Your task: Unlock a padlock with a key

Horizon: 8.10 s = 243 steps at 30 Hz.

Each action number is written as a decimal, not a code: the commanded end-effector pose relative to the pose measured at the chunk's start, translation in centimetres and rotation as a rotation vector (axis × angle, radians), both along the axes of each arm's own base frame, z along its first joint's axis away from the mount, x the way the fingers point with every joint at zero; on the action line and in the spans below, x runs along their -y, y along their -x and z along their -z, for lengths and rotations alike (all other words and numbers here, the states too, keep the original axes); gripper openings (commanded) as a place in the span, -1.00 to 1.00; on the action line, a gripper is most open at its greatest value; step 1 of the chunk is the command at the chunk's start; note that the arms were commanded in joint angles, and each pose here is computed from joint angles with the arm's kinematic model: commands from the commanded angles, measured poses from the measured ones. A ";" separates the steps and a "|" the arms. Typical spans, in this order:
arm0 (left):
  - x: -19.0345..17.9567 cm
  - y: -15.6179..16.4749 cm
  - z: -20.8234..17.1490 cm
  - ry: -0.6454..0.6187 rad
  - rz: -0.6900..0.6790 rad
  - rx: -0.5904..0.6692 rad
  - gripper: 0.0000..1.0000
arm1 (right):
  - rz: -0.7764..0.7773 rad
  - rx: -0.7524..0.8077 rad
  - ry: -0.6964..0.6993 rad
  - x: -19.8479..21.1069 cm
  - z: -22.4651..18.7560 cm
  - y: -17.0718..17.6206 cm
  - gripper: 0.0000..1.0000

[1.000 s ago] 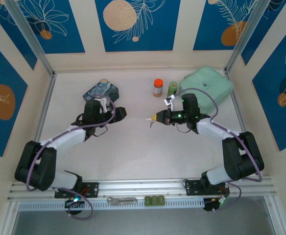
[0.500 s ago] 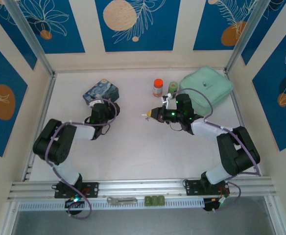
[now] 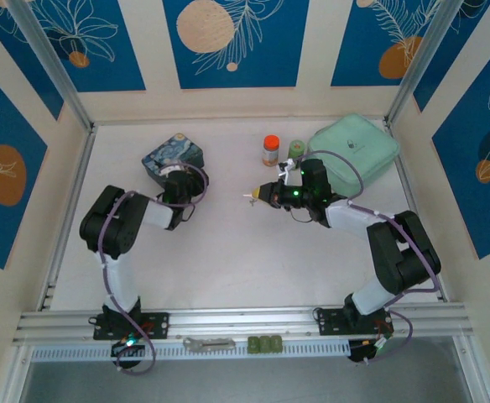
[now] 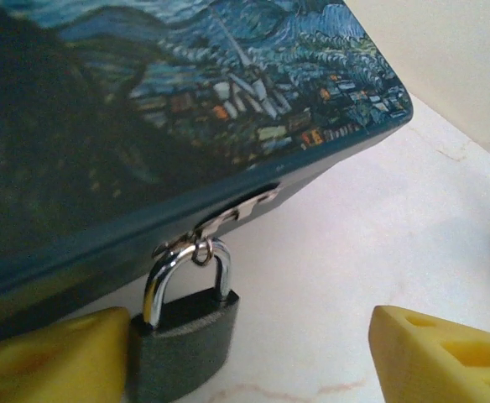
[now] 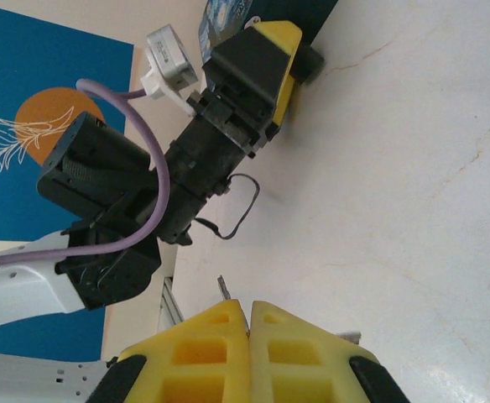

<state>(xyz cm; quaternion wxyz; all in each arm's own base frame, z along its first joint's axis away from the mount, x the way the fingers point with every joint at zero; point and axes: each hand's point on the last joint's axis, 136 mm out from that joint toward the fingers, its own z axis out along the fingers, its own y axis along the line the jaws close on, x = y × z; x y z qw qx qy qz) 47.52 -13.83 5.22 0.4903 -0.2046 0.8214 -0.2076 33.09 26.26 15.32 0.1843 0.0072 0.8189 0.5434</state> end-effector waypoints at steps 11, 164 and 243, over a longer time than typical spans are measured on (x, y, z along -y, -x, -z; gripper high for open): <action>0.6 -1.4 1.3 0.040 0.110 -0.015 -0.45 | 0.000 0.017 -0.024 0.2 -0.9 -0.7 -1.00; 17.8 10.3 -9.8 0.936 0.607 -0.126 -1.00 | 0.165 -0.021 -0.328 -0.8 0.6 -2.8 -1.00; 20.4 11.8 -11.3 0.961 0.699 -0.133 -1.00 | 0.181 -0.062 -0.194 -1.0 2.5 -4.4 -1.00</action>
